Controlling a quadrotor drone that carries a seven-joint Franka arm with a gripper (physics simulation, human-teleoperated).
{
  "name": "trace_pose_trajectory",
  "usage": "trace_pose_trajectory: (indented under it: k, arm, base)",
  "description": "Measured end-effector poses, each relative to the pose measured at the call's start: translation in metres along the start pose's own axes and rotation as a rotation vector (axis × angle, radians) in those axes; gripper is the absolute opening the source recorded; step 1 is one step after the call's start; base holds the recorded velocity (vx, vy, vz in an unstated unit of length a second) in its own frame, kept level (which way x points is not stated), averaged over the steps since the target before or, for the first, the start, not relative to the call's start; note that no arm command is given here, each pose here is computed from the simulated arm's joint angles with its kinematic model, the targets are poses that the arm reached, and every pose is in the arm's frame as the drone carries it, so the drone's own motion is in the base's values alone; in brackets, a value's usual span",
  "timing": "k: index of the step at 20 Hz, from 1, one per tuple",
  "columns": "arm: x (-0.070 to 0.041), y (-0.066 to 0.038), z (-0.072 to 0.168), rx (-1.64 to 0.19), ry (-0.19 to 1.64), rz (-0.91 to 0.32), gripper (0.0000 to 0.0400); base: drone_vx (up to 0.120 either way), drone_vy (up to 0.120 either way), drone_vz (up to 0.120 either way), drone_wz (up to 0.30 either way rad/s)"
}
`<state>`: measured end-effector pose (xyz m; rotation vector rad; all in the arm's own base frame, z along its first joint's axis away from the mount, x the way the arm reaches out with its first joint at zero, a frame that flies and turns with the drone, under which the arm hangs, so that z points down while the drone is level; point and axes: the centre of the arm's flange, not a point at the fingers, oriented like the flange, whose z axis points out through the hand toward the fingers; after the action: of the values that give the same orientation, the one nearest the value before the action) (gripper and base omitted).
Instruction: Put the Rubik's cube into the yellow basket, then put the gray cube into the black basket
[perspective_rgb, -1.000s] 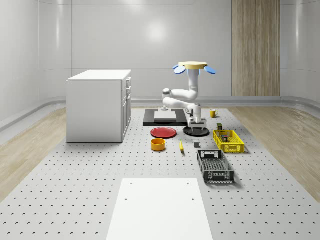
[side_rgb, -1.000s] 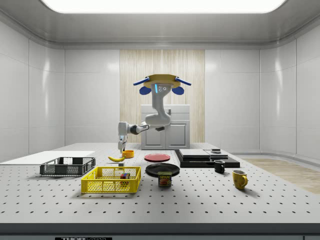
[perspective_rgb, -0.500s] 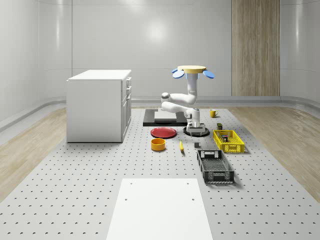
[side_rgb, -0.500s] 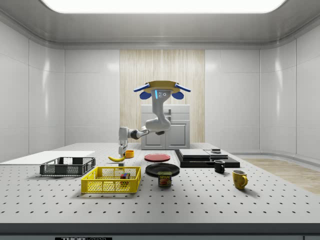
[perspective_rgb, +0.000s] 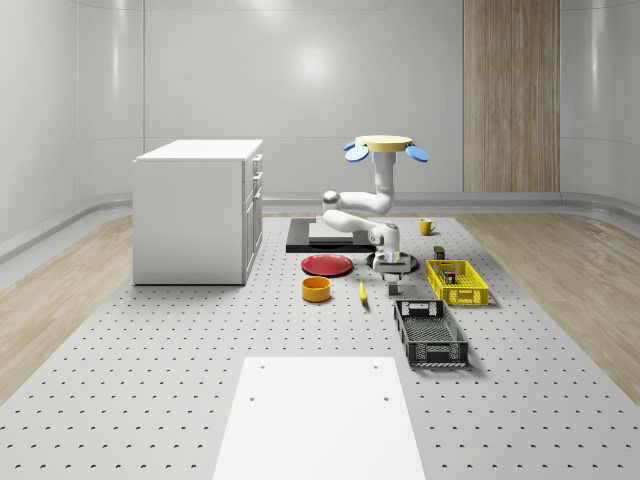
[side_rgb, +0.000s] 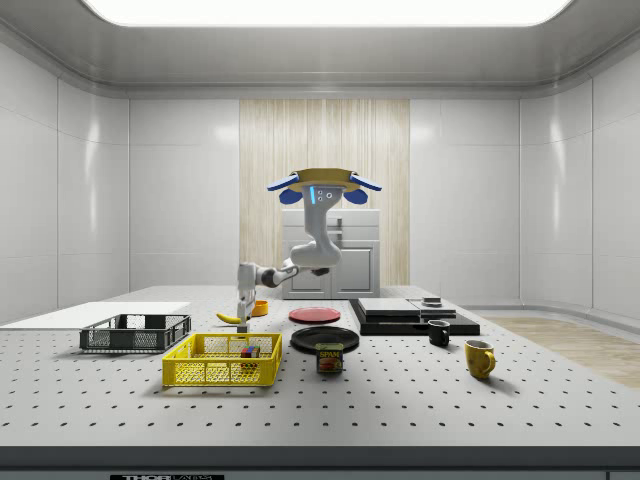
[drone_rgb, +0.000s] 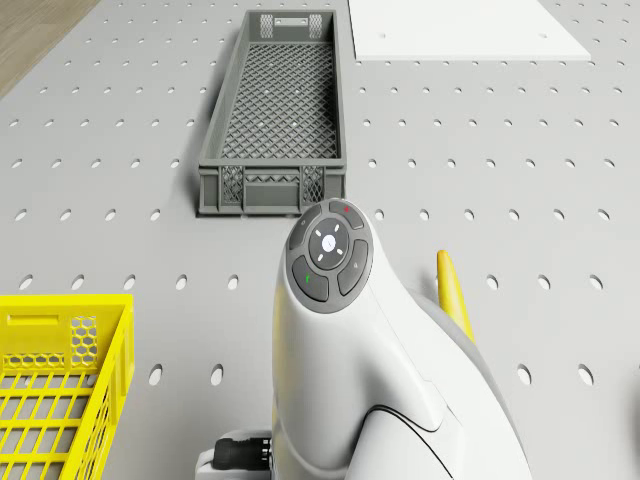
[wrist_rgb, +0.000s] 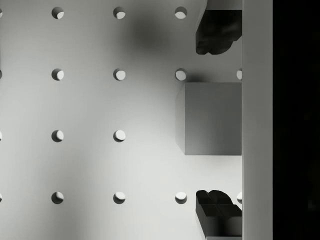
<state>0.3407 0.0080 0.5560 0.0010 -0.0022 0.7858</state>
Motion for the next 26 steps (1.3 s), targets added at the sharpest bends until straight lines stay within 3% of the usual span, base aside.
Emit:
trace_pose_trajectory:
  k: [13,26]
  arm:
    - [0.016,-0.016,0.025,0.0,0.0,0.0,0.04]
    - [0.016,-0.016,0.027,0.0,0.0,0.0,0.0388]
  base:
    - [0.0,0.0,0.0,0.0]
    - [0.0,0.0,0.0,0.0]
